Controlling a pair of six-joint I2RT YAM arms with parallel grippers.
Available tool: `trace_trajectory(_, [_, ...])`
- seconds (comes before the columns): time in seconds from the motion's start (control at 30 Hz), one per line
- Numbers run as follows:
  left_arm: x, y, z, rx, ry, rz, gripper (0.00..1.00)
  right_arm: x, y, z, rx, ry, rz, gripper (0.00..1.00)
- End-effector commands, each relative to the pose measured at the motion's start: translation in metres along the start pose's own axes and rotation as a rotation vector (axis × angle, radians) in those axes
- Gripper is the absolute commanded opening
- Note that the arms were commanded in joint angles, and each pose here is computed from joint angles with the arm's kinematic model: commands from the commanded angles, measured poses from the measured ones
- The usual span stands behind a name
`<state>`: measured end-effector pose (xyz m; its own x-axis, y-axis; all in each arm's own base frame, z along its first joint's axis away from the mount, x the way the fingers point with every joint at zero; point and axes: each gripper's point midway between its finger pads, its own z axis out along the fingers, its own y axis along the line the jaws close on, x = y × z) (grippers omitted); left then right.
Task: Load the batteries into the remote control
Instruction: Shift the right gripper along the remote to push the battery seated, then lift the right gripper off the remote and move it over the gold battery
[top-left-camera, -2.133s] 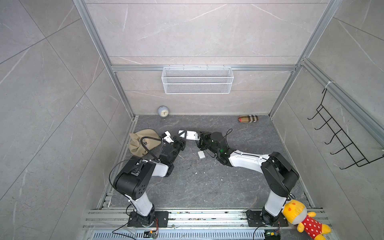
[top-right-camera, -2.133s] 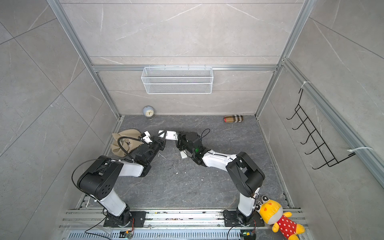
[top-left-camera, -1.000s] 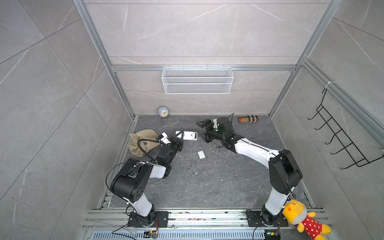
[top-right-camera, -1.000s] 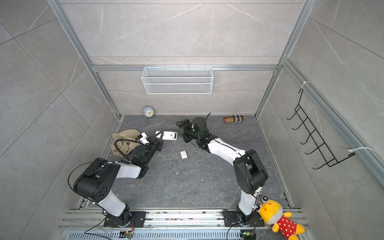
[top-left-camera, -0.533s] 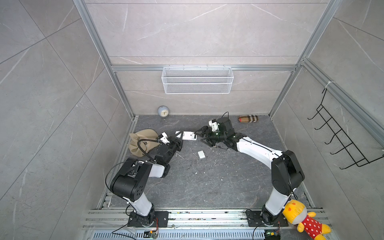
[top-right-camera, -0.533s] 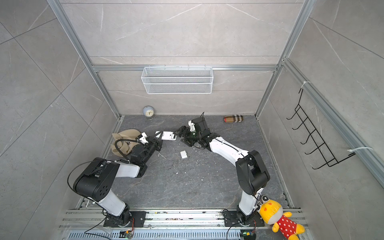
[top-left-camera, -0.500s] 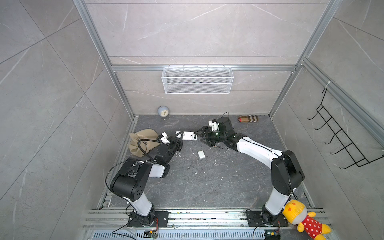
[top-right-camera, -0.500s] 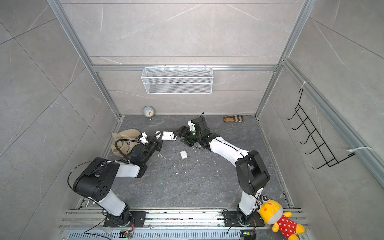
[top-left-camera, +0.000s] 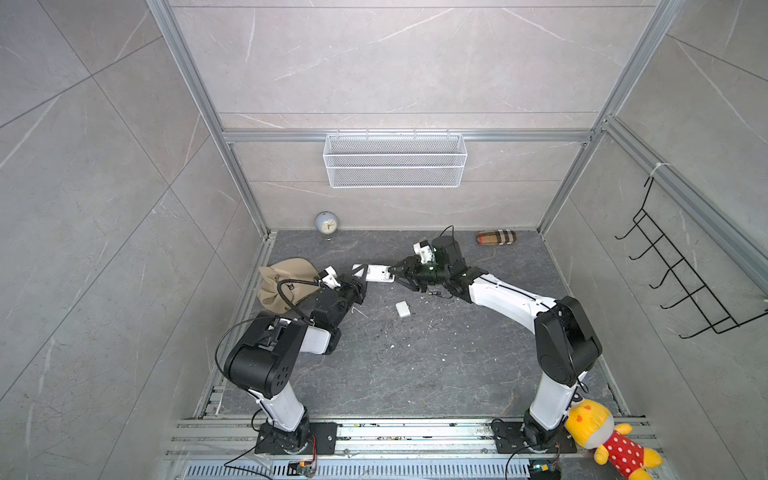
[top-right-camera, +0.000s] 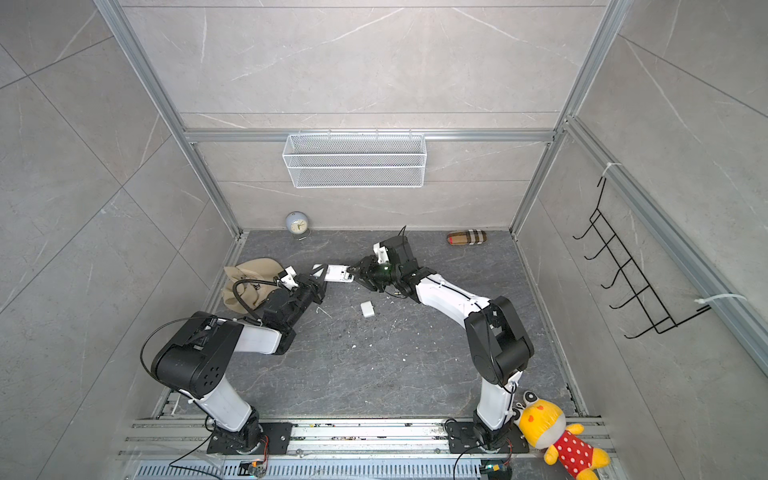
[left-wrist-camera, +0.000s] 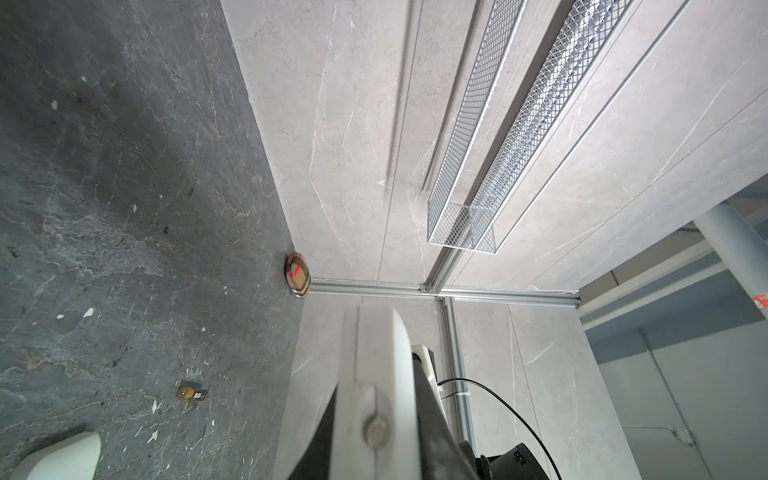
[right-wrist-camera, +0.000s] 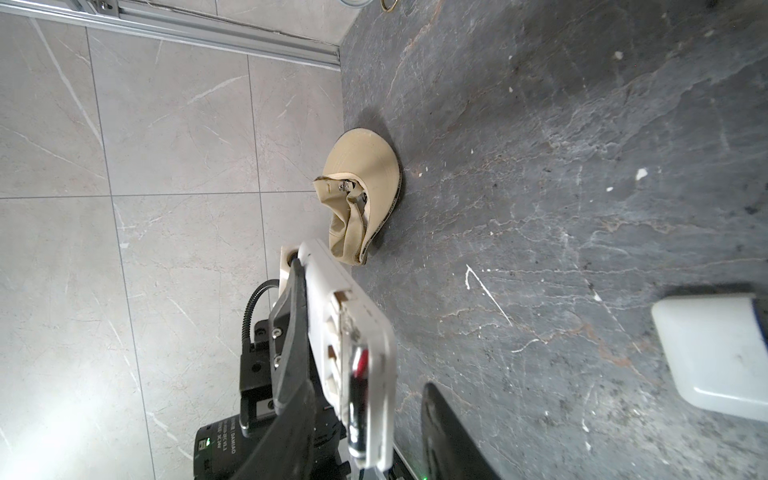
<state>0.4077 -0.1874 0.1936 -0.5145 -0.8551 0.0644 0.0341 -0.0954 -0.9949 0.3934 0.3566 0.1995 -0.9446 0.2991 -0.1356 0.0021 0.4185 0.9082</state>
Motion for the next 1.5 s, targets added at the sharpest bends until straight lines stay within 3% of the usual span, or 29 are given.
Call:
trace_trajectory(0.0, [0.004,-0.032,0.007,0.109,0.023,0.018,0.0,0.0,-0.007,0.007,-0.001,0.009,0.009,0.42])
trace_trajectory(0.3, [0.005,-0.033,0.008,0.112,0.027,0.021,0.0,-0.002,-0.014,0.013,0.006,0.013,0.023,0.34])
trace_trajectory(0.5, [0.004,-0.033,0.01,0.112,0.026,0.019,0.0,-0.001,-0.015,0.013,0.008,0.015,0.022,0.18])
trace_trajectory(0.73, [0.004,-0.034,0.009,0.114,0.027,0.029,0.0,-0.001,-0.015,0.014,0.01,0.019,0.023,0.15])
trace_trajectory(0.8, [0.003,-0.033,0.007,0.111,0.019,0.033,0.0,0.001,-0.015,0.012,0.015,0.021,0.016,0.18])
trace_trajectory(0.93, [0.001,-0.029,0.003,0.099,0.009,0.044,0.0,-0.002,-0.02,-0.003,0.05,0.006,-0.006,0.51])
trace_trajectory(1.03, [-0.001,-0.018,0.0,0.071,0.022,0.062,0.0,-0.007,-0.031,-0.028,0.115,-0.011,-0.063,0.64])
trace_trajectory(1.27, [0.005,0.032,-0.008,-0.07,0.202,0.201,0.0,-0.023,-0.095,-0.09,0.467,-0.061,-0.16,0.65])
trace_trajectory(1.47, [0.006,0.051,-0.013,-0.09,0.229,0.315,0.0,-0.025,-0.149,-0.101,0.676,-0.119,-0.074,0.59])
